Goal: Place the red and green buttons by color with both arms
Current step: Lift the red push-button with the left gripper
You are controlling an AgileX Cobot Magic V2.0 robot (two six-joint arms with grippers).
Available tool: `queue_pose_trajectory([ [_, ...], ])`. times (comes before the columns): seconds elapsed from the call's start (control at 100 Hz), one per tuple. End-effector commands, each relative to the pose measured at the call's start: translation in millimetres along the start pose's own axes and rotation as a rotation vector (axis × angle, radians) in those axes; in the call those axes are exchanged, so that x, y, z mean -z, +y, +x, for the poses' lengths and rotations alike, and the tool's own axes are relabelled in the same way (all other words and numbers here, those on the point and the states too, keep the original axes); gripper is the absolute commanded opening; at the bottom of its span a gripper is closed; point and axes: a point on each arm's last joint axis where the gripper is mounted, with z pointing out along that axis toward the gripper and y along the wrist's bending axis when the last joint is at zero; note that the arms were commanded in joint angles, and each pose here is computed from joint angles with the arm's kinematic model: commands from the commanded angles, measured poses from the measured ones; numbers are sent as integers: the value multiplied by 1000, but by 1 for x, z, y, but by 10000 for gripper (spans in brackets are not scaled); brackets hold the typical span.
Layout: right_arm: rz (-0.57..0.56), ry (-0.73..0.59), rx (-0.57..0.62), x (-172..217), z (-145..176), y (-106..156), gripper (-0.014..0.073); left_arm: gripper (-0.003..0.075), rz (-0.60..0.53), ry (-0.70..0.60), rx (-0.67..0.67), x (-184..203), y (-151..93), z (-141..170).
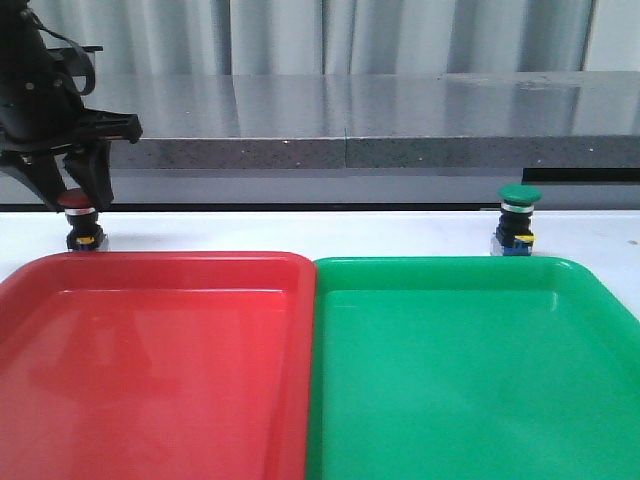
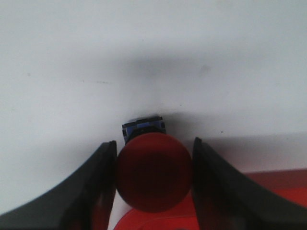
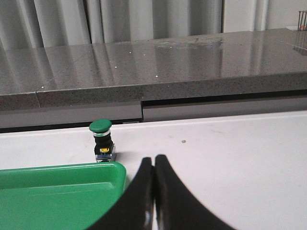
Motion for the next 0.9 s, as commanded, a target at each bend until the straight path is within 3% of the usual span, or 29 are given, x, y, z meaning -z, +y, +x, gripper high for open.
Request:
queue_pose_trajectory([
  [0.0, -11, -115, 11, 3, -14, 2, -63, 128, 28, -127, 8, 31, -7, -13],
  [0.31, -11, -115, 11, 3, -14, 2, -63, 60, 29, -126, 8, 34, -7, -14],
  [0.54, -11, -115, 11, 3, -14, 2, -63, 60, 53, -195, 5, 68, -13, -18],
  [0.89, -11, -115, 11, 3, -14, 2, -63, 60, 104, -220, -85, 104, -52, 5],
])
